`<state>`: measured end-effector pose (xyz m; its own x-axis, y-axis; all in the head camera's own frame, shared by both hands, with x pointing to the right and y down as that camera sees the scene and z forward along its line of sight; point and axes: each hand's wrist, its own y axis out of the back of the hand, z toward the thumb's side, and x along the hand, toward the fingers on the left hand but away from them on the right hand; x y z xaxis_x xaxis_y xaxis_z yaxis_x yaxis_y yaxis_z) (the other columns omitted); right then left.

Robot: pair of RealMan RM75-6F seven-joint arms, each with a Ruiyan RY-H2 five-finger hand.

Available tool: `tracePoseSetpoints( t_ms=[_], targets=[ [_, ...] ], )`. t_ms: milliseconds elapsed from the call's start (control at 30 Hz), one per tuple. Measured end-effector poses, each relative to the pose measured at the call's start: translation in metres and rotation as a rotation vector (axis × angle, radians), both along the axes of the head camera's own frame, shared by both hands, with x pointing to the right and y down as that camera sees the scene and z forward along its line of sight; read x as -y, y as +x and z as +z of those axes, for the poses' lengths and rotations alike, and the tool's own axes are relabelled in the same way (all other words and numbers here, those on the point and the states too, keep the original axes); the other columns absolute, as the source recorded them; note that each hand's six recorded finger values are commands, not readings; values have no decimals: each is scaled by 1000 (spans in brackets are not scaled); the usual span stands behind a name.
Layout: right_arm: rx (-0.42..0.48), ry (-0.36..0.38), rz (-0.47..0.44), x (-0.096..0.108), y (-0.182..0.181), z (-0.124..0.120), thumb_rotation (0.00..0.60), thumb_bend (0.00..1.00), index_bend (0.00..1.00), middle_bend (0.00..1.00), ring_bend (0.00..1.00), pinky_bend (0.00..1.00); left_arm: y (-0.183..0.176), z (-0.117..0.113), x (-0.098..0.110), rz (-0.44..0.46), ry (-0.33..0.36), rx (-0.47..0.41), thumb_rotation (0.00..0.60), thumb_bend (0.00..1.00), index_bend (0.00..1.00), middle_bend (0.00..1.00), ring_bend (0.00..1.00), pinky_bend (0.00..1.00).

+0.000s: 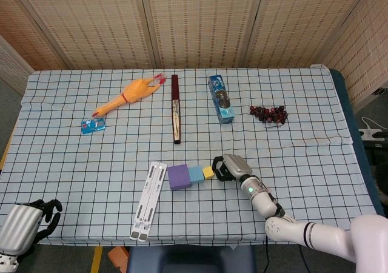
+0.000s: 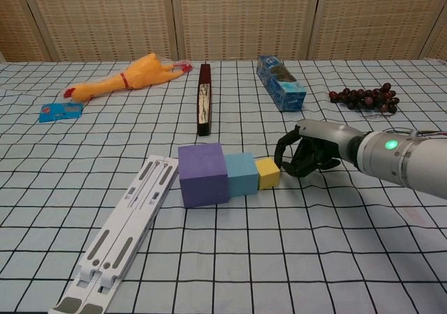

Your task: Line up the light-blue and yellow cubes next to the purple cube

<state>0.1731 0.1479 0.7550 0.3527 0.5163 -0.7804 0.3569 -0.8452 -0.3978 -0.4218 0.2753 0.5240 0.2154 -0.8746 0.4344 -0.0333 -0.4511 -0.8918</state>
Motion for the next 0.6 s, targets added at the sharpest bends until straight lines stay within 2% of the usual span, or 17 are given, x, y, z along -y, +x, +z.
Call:
tracePoseSetpoints(
  t_ms=[433, 600],
  targets=[
    [29, -23, 13, -4, -5, 1, 600, 483, 530, 941, 1000, 1000, 0, 0, 0, 2, 0, -1, 600, 464, 522, 709, 636, 841],
    [25, -10, 6, -3, -3, 0, 600, 483, 525, 941, 1000, 1000, 0, 0, 0, 1, 1, -2, 600, 465, 522, 709, 636, 841]
  ],
)
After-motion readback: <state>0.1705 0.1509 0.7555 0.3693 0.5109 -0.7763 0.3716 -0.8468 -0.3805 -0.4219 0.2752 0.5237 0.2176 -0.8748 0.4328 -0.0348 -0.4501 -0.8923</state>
